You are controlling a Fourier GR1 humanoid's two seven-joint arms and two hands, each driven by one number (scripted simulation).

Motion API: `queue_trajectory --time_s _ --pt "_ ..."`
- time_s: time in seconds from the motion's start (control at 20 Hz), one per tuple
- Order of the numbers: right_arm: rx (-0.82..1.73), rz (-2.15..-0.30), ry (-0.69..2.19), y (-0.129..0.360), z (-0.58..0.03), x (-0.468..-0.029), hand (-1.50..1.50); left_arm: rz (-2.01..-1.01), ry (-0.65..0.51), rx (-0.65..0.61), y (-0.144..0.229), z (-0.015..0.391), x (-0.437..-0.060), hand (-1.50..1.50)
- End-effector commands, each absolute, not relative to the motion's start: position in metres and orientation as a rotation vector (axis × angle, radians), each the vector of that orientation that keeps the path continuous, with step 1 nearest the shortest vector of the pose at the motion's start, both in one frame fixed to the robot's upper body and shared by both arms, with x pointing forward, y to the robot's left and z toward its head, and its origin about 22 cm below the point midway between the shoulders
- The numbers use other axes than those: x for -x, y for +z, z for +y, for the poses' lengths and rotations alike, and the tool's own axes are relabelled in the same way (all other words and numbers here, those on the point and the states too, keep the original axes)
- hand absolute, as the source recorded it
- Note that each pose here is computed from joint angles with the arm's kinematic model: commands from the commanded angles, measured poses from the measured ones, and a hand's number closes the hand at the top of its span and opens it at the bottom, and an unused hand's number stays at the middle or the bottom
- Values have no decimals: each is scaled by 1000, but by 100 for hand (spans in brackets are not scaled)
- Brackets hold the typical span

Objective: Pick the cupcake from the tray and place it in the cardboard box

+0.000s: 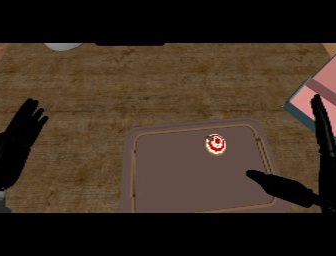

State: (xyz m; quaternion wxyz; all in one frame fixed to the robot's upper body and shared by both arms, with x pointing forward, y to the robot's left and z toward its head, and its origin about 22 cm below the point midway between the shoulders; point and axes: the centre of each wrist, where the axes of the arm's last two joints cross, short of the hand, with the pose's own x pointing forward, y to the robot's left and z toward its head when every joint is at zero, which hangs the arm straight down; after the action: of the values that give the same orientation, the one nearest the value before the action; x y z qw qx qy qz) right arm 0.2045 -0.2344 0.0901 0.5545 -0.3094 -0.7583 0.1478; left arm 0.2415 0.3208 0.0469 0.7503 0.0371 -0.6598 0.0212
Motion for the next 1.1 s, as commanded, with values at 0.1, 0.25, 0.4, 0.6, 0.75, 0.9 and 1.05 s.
queue_trajectory --time_s 0.1,0.25,0.4,0.6,0.75,0.9,1.05 --pt "905 -1410 673 111 -241 -202 -150 -1440 33 -59 48 317 -241 0" --pt "934 -1258 769 129 -225 -201 -150 -1444 23 -60 50 317 -242 0" --pt "892 -1133 814 151 -203 -207 -150 -1443 31 -40 52 309 -249 0" --pt "861 -1026 844 171 -166 -219 -150 -1456 31 -39 56 320 -250 0" --pt "775 -965 826 168 -146 -231 -150 -1442 25 -28 42 322 -239 0" --pt "767 -917 824 172 -139 -247 -150 -1441 38 -28 42 316 -243 0" --pt "762 -881 830 174 -137 -247 -150 -1461 49 -53 50 337 -247 0"
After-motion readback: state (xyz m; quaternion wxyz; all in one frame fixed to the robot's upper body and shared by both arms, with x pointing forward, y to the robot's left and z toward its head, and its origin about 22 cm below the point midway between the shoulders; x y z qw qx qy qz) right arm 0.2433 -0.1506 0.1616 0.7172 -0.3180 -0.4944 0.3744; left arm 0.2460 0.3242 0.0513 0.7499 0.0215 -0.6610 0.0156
